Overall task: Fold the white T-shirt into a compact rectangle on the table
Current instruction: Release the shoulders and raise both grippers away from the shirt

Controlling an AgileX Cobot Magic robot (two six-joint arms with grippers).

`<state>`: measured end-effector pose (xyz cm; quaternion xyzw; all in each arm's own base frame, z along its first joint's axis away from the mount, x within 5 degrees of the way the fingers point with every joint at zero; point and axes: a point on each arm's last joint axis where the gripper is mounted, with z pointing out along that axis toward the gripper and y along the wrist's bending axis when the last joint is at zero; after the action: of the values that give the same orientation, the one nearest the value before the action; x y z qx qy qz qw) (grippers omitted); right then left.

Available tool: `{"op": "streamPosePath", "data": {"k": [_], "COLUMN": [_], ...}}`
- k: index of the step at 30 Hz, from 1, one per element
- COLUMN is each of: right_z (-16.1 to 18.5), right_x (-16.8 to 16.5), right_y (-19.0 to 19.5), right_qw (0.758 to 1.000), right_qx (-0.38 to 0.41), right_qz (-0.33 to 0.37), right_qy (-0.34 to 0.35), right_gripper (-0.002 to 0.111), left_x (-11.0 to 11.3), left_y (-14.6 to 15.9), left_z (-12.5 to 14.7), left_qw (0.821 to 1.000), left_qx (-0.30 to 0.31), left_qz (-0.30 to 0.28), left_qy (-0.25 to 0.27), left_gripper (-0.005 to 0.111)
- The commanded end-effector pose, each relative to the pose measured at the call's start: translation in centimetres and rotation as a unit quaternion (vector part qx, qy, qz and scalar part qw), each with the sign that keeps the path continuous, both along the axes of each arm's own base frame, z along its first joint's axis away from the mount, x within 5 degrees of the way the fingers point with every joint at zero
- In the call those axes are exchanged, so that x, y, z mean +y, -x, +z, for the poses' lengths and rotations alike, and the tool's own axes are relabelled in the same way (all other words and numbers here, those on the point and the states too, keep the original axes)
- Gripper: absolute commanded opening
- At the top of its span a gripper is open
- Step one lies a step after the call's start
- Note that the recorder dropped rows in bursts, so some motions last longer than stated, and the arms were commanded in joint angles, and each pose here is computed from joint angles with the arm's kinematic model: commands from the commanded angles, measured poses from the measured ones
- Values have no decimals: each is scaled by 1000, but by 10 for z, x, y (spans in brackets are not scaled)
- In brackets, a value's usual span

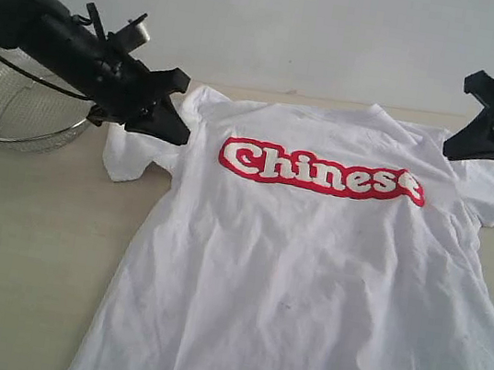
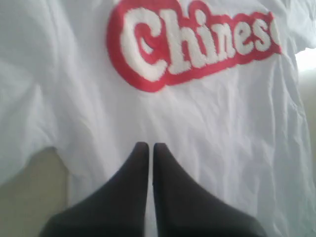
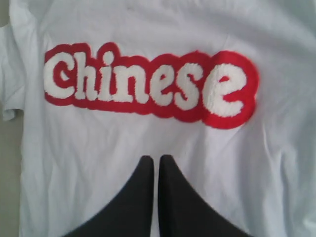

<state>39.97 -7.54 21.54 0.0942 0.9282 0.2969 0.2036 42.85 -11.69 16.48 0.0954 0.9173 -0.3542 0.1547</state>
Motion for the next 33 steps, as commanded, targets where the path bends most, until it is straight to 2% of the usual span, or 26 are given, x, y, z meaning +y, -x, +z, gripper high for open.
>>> {"op": "streamPosePath", "data": {"k": [1,6,14,17,23,33], "right_z": [24,47,56,56,57,57], "right_x": [10,15,18,19,17,12], "right_y": [27,46,53,55,53,48], "right_qw": [1000,998,997,997,997,995], "right_qx": [-16,-56,-68,-63,-70,-89], "right_qz": [3,6,20,27,18,-12], "right_qy": [-4,21,29,24,31,50], "right_gripper": [0,0,0,0,0,0], "left_x": [-2,5,22,25,25,32], "left_y": [30,71,119,122,123,114], "left_z": [27,47,65,71,75,76], "left_qw": [1000,1000,995,992,991,982], "left_qx": [-7,-21,-82,-106,-112,-146], "left_qz": [-11,-11,54,60,60,102], "left_qy": [14,9,-29,-38,-38,-60], "left_gripper": [4,4,4,4,4,4]}}
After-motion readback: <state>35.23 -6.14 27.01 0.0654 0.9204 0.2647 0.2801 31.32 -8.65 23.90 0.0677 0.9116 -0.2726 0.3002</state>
